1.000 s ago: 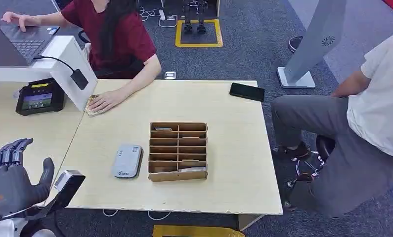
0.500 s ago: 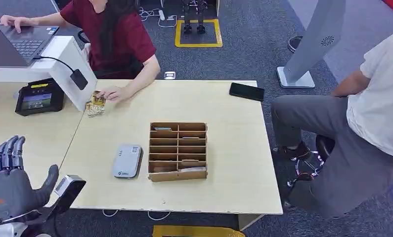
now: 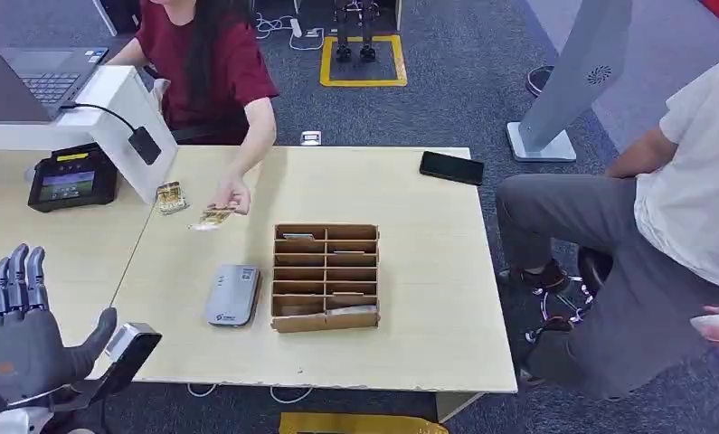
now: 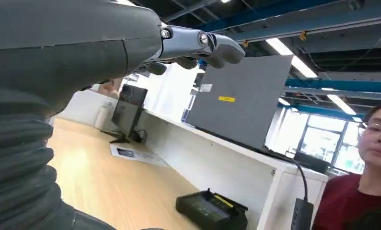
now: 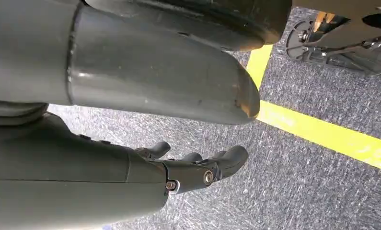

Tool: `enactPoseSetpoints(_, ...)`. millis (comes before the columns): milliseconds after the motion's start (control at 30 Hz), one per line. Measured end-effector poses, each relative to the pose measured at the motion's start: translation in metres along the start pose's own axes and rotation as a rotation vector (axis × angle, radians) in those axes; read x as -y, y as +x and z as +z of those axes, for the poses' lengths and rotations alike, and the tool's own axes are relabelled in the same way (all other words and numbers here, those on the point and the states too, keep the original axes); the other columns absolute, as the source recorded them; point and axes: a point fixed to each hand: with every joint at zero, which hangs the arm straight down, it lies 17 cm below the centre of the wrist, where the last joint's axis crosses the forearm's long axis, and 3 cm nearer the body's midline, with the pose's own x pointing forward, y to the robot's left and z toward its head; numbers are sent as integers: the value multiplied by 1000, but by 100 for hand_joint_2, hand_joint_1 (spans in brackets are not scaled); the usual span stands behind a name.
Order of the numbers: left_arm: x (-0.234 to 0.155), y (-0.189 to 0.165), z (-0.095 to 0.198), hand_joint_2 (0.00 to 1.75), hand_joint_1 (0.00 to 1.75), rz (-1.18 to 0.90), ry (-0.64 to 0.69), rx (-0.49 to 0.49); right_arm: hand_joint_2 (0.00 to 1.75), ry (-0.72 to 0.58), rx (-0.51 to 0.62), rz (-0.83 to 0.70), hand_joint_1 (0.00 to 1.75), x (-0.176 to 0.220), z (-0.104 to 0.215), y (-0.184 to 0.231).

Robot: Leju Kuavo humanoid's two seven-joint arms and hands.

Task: Pass the card to the sensor for recognition and then transmit it.

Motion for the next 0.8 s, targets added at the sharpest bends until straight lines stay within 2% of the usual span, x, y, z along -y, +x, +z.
enactPoseSetpoints(333, 37, 7, 13, 175, 0, -17, -94, 44, 0, 4, 6, 10, 0, -1, 0, 1)
enactPoseSetpoints(800, 50, 5, 12, 175, 0, -10, -122, 34, 0, 10, 11, 26, 0, -3, 0, 2)
